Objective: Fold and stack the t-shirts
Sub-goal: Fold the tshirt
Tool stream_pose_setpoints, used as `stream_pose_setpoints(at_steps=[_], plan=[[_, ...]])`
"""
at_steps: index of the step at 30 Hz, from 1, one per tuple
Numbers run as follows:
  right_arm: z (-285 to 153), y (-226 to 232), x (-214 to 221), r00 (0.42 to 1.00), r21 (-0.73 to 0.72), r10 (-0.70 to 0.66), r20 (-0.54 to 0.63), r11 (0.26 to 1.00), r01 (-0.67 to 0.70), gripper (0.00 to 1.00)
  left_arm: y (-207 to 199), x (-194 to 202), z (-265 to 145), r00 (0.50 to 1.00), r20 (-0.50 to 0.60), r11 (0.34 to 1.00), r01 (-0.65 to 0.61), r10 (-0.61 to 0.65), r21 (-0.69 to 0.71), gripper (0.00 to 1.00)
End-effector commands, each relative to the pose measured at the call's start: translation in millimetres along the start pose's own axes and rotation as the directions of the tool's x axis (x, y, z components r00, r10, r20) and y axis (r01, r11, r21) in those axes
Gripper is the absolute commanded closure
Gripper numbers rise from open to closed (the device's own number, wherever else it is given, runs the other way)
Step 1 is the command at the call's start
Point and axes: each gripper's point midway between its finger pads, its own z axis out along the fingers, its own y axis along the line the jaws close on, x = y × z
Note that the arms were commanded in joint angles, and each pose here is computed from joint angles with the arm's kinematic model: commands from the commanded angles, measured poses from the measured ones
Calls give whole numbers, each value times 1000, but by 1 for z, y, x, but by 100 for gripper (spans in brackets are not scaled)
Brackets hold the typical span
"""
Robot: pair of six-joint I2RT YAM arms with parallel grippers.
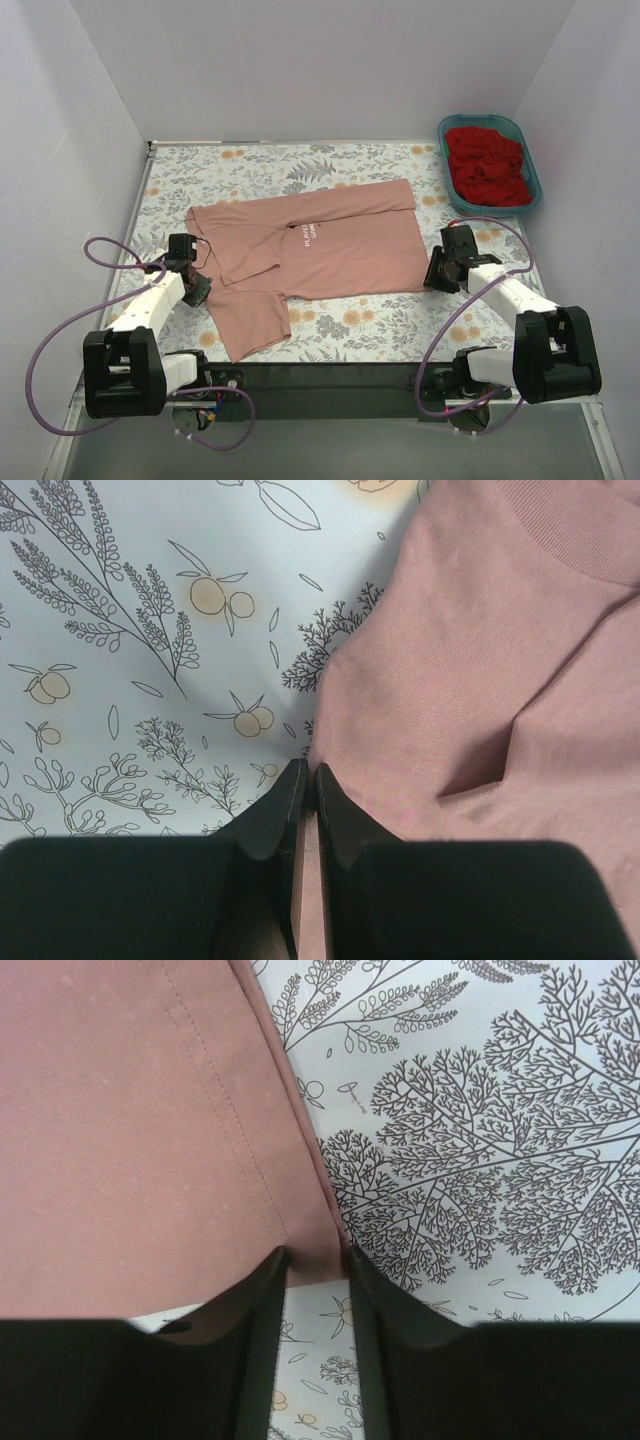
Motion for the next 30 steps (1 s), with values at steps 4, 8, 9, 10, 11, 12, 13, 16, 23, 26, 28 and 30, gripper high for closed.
stream_pose_setpoints(at_steps=[4,8,9,10,11,12,13,16,23,26,28,30], plan=[[5,-9,18,999,21,11,-45,1000,-10,85,-4,-6,-7,1000,21,1000,15,-15,20,100],[-4,-12,5,1000,43,12,-16,999,-11,99,-9,-9,-15,1000,12,999,19,-20,33,100],[-7,-11,-3,1000,44,12,1,999,-12,99,-10,-10,-17,1000,13,999,23,-23,36,100],[-10,-10,-9,1000,43,13,13,999,-14,99,-15,-14,-21,999,18,998,26,-27,50,100],[-12,-10,-11,1000,44,10,13,999,-10,99,-16,-16,-23,999,18,998,26,-27,50,100],[-16,-6,-21,999,34,12,33,999,-13,99,-17,-17,-23,1000,12,999,27,-28,47,100],[-17,-4,-25,999,29,12,41,999,-13,99,-19,-19,-25,1000,9,998,29,-29,50,100],[-20,4,-39,998,15,15,57,1000,-16,99,-26,-26,-29,1000,14,998,27,-27,60,100],[-21,13,-68,997,20,3,73,1000,-4,99,-36,-45,-38,999,31,997,21,-23,71,100],[-21,18,-82,997,14,-4,72,1000,3,99,-41,-52,-41,999,27,996,22,-25,82,100],[-19,21,-87,998,15,-7,66,1000,6,99,-46,-58,-44,999,33,995,24,-27,92,100],[-22,26,-100,996,8,-14,90,1000,13,99,-47,-62,-42,999,30,996,29,-32,86,100]])
